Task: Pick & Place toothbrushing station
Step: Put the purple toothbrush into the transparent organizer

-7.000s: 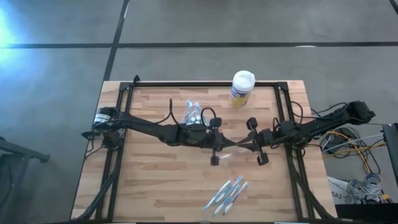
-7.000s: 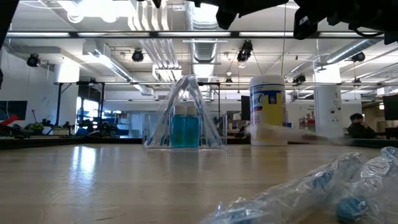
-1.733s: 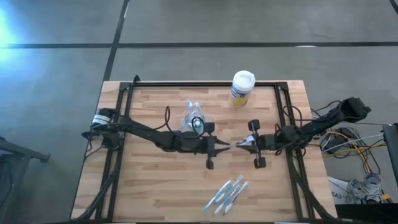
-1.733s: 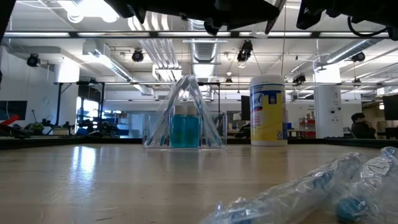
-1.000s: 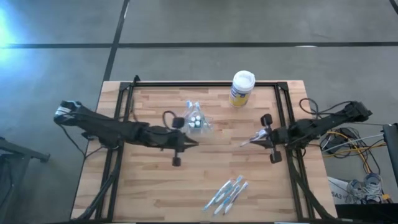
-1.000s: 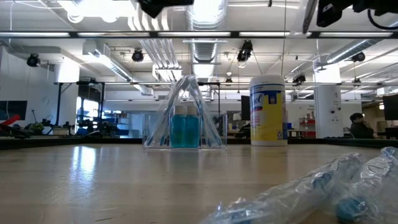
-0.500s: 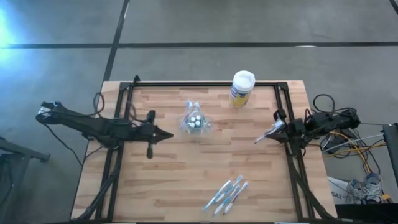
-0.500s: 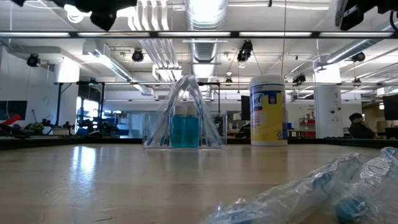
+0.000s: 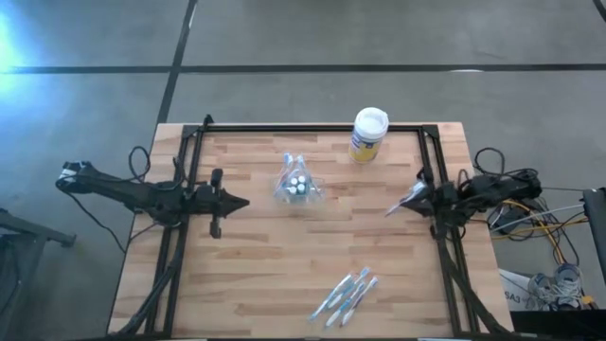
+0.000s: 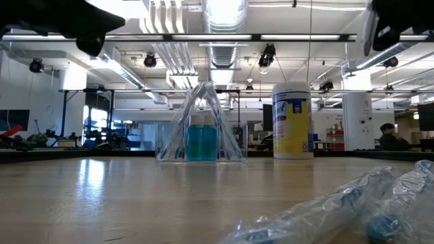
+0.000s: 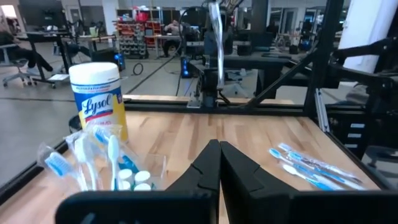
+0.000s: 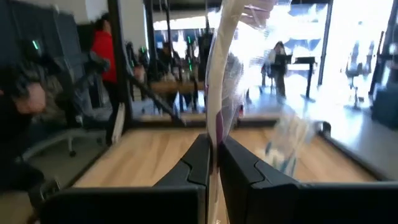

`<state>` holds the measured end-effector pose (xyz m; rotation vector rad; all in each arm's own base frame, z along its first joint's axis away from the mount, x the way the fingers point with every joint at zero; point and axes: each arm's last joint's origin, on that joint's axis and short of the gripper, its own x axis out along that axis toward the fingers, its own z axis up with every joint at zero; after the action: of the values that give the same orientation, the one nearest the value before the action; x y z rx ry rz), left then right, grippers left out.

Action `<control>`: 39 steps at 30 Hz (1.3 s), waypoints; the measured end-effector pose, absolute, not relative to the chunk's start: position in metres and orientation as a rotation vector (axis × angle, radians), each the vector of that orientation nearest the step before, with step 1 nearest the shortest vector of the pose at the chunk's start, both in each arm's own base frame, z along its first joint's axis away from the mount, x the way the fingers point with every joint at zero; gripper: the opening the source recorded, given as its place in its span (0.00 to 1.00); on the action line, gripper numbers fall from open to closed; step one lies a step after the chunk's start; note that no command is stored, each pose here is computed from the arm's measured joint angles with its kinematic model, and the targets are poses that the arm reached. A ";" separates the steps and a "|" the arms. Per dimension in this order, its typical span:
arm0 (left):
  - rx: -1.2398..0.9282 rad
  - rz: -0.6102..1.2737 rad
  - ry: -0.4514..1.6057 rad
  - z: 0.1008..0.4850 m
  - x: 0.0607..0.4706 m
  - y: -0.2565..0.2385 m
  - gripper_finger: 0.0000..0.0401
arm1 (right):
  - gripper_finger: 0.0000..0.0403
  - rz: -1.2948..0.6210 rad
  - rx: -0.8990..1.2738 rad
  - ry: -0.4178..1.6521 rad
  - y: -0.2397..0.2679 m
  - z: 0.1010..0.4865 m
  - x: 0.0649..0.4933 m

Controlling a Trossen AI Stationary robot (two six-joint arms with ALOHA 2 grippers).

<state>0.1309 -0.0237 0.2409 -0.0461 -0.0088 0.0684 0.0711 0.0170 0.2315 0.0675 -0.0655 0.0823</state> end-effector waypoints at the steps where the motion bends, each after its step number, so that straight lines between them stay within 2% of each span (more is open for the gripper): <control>1: -0.051 0.068 -0.008 0.240 0.130 -0.024 0.02 | 0.03 0.077 0.066 -0.044 0.017 0.226 0.073; 17: -0.056 0.069 -0.022 0.244 0.130 -0.023 0.02 | 0.03 0.067 0.078 0.030 0.022 0.187 0.086; 39: -0.053 0.069 -0.013 0.243 0.130 -0.023 0.02 | 0.03 0.039 0.081 0.020 0.023 0.174 0.091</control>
<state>0.1297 -0.0233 0.2429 -0.0534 -0.0132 0.0691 0.0908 0.0225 0.1738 0.0814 0.0195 0.0386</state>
